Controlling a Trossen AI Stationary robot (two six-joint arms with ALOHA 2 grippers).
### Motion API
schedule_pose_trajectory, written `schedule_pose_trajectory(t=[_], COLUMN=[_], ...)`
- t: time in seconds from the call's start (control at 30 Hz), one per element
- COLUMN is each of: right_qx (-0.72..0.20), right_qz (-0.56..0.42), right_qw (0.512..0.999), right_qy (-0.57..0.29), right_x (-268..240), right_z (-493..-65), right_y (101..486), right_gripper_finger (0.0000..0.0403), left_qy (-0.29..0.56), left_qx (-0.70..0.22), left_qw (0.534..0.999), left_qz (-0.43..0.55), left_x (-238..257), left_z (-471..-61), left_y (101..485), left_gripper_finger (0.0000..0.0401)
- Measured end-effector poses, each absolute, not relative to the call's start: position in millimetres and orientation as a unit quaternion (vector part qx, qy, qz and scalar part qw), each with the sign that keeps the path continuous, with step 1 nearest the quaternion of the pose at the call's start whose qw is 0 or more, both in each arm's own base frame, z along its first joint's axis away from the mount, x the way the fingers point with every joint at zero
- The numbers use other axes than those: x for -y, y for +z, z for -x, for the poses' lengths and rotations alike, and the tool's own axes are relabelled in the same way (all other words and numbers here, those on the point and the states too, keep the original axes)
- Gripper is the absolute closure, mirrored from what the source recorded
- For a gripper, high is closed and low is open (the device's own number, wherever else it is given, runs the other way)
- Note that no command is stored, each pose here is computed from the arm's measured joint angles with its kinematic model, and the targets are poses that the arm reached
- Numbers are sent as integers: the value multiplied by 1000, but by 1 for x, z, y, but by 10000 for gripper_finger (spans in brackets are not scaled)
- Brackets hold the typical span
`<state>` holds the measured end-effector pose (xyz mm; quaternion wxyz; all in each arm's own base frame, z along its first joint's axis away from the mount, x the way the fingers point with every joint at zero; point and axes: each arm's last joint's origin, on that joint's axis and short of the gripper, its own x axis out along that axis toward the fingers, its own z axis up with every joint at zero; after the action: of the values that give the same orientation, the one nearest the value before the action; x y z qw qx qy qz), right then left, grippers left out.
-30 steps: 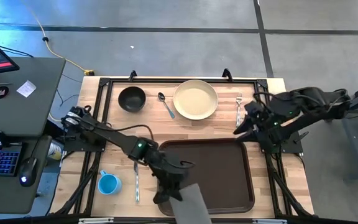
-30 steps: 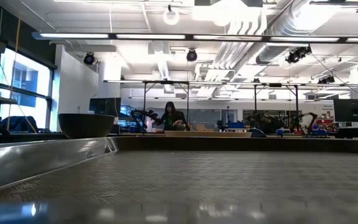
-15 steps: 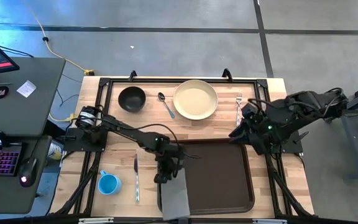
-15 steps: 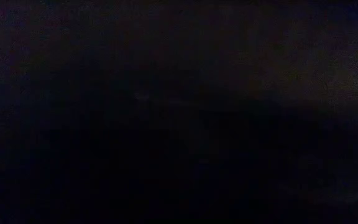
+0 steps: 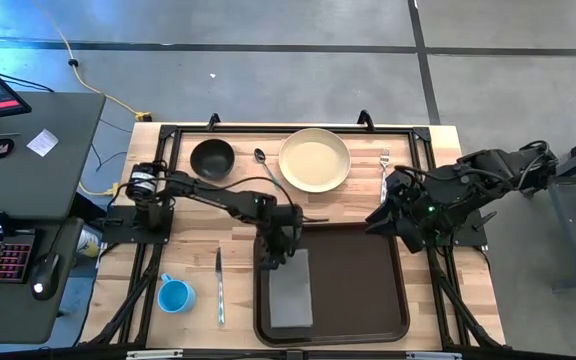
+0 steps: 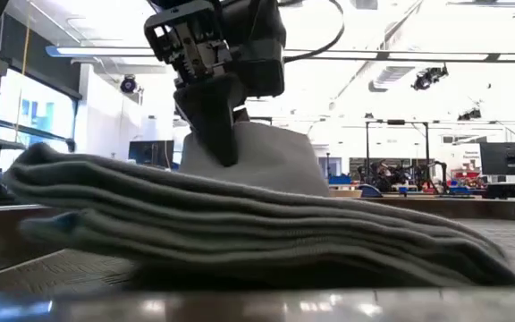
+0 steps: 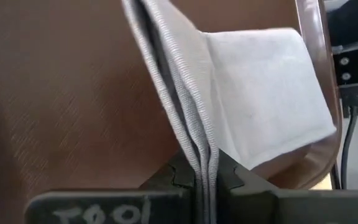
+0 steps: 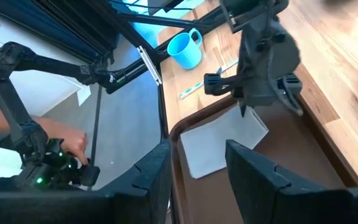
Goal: Set up tray
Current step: Put the gray table napkin on the brown tray
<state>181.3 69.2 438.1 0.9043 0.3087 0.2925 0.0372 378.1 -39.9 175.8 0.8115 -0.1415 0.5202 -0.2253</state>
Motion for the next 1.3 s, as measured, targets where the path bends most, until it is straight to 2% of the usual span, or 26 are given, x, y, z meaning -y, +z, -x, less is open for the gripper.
schedule_pose_trajectory(t=[0.2, 0.47, 0.7, 0.83, 0.93, 1.3], right_qx=[-300, -306, -307, -307, -308, -310], right_qz=[-300, -286, -282, -282, -281, -275], right_qw=[905, 907, 908, 908, 908, 909], right_qy=[35, 36, 36, 36, 39, 46], right_x=[-69, -68, -68, -68, -68, -69], right_z=[-180, -180, -180, -180, -180, -180], right_y=[437, 435, 435, 435, 435, 435], right_gripper_finger=[263, 263, 263, 263, 263, 263], left_qy=[-250, -215, -205, -184, -182, -175], left_qx=[-524, -549, -550, -553, -553, -555], left_qw=[807, 804, 808, 812, 812, 812], left_qz=[112, 74, 61, 40, 35, 41], left_x=[42, 38, 38, 36, 36, 36], left_z=[-375, -371, -371, -371, -371, -371], left_y=[175, 171, 171, 170, 170, 170], left_gripper_finger=[369, 330, 353, 353, 331, 209])
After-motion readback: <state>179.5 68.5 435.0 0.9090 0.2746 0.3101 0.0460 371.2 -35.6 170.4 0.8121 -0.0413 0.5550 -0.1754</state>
